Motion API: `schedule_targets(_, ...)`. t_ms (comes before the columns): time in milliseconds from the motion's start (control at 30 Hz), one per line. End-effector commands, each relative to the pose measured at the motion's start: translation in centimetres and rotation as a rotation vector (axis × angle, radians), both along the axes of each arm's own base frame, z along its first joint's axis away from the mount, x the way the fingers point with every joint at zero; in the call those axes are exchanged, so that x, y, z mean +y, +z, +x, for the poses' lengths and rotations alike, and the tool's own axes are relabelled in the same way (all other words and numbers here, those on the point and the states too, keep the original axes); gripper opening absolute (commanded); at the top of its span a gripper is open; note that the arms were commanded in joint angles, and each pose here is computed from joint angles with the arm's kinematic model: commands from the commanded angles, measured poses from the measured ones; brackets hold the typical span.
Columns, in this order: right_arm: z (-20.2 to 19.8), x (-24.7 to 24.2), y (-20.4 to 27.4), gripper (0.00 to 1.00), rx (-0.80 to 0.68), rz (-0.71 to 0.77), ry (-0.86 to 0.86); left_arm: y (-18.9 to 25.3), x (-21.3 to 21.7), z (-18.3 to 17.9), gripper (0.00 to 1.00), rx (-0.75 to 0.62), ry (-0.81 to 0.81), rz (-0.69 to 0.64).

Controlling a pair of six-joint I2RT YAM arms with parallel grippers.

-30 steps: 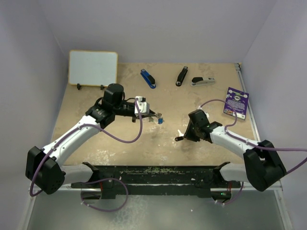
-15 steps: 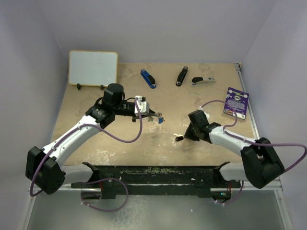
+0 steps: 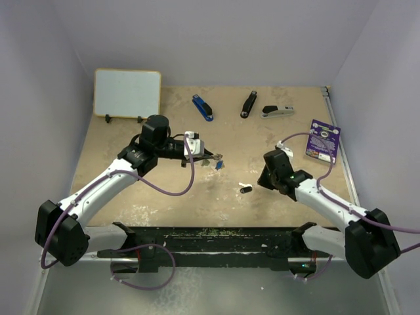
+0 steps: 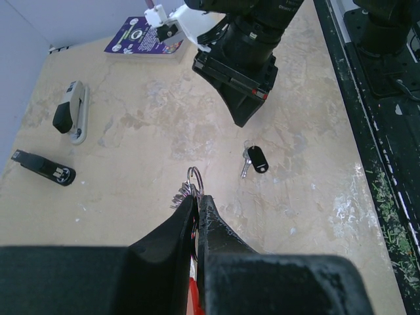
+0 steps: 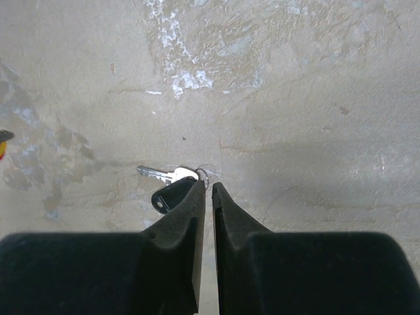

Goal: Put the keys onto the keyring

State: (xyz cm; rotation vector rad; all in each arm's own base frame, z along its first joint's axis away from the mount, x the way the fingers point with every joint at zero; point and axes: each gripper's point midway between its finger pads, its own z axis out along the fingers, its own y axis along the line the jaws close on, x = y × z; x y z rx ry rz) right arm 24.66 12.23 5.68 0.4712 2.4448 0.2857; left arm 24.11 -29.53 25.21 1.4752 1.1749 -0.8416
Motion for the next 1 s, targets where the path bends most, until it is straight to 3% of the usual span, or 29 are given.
schedule_targets(0, 0.0, 0.7, -0.5, 0.26, 0.042, 0.007, 0.035, 1.9, -0.3, -0.1, 0.04, -0.055, -0.028, -0.06)
schedule_targets(100, 0.2, 1.1, -1.3, 0.44, 0.054, 0.018, 0.034, 2.0, -0.4, -0.1, 0.04, -0.055, -0.029, -0.062)
schedule_targets(200, 0.1, 1.5, -2.0, 0.5, 0.075, 0.035, 0.037, 1.9, -0.4, -0.1, 0.04, -0.055, -0.029, -0.061)
schedule_targets(367, 0.5, 2.0, -1.8, 0.46, 0.064, 0.055, 0.038, 1.8, -0.4, 0.0, 0.04, -0.053, -0.029, -0.059)
schedule_targets(500, 0.6, 2.4, -2.2, 0.34, 0.066, 0.068, 0.047, 1.8, -0.4, 0.0, 0.04, -0.054, -0.03, -0.061)
schedule_targets(967, -0.4, 2.2, -3.2, 0.33, 0.109, 0.075, 0.037, 1.7, -0.4, -0.2, 0.04, -0.048, -0.031, -0.06)
